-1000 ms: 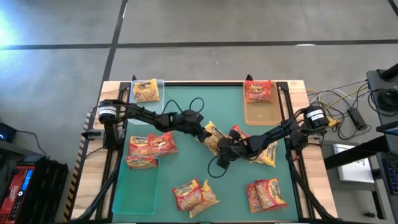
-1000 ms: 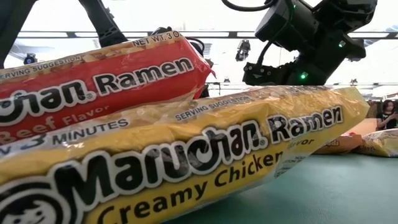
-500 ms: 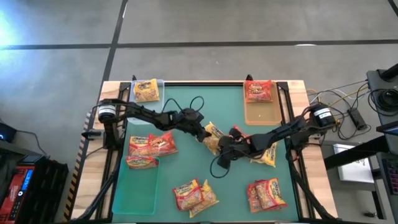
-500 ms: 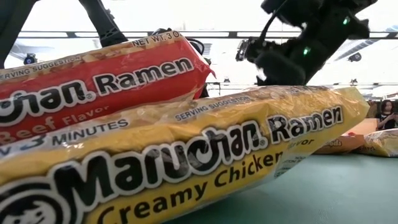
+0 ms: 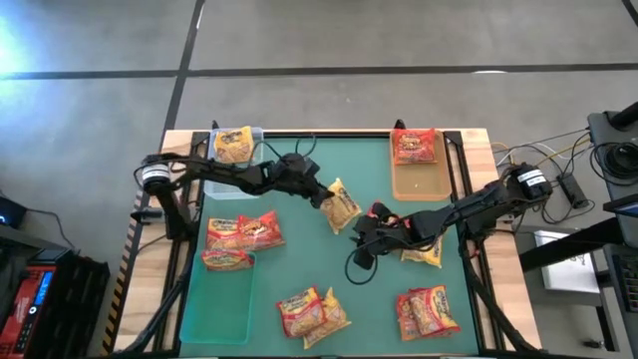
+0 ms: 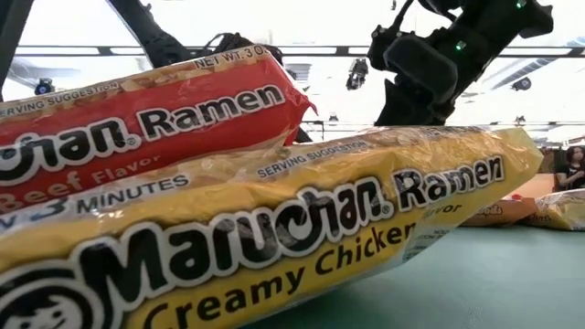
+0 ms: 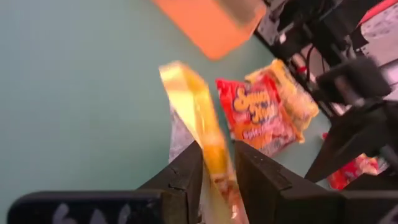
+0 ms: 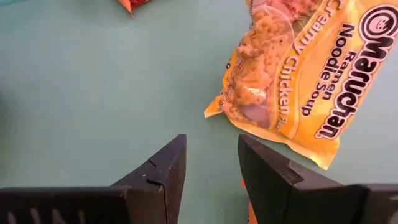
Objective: Sort Maruchan noodles
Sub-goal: Put the yellow noddle pack into the transparent bin, then put the yellow noodle pack into the transparent bin
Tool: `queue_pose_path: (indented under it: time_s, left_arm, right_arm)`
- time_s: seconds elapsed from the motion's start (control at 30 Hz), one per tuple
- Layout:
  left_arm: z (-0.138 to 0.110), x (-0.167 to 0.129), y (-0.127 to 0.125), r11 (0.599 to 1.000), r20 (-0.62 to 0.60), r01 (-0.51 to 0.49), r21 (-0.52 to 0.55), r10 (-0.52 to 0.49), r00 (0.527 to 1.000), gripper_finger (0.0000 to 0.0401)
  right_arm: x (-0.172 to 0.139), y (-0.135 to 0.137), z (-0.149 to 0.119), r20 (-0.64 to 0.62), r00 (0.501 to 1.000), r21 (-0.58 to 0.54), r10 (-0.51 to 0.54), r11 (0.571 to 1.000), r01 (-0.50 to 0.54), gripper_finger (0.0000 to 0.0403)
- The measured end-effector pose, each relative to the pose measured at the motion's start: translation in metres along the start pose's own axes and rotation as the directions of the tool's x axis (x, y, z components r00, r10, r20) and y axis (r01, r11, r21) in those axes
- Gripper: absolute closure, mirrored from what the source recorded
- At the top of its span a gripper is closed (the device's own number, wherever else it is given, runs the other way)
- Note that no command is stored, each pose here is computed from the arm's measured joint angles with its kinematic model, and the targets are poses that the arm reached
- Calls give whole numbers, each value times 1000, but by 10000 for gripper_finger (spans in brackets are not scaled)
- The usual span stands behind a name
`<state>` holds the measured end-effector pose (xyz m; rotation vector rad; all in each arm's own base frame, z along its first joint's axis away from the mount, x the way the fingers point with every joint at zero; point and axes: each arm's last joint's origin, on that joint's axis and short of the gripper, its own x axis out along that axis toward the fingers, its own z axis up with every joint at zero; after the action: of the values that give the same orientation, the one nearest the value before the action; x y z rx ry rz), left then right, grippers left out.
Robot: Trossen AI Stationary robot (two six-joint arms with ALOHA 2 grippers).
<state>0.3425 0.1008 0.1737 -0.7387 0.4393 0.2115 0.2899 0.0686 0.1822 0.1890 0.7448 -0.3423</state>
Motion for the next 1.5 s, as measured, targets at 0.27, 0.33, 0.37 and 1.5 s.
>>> queue_pose_path:
  time_s: [0.27, 0.33, 0.37, 1.5]
  left_arm:
    - [1, -15, 2, 998, -80, -60, 29, 62, 995, 326]
    - [-2, -13, 4, 994, -87, -98, 40, 102, 991, 325]
    - [-3, -13, 6, 991, -89, -125, 47, 128, 988, 325]
    - [-3, -14, 23, 972, -107, -213, 98, 223, 969, 209]
  right_arm:
    - [2, -2, -4, -3, 1000, -5, -22, 1000, 22, 266]
    - [2, -3, -4, 18, 998, -2, -60, 998, 60, 266]
    - [2, -4, -4, 34, 996, 3, -83, 997, 83, 266]
    - [82, -29, -28, 48, 940, 55, -337, 941, 334, 266]
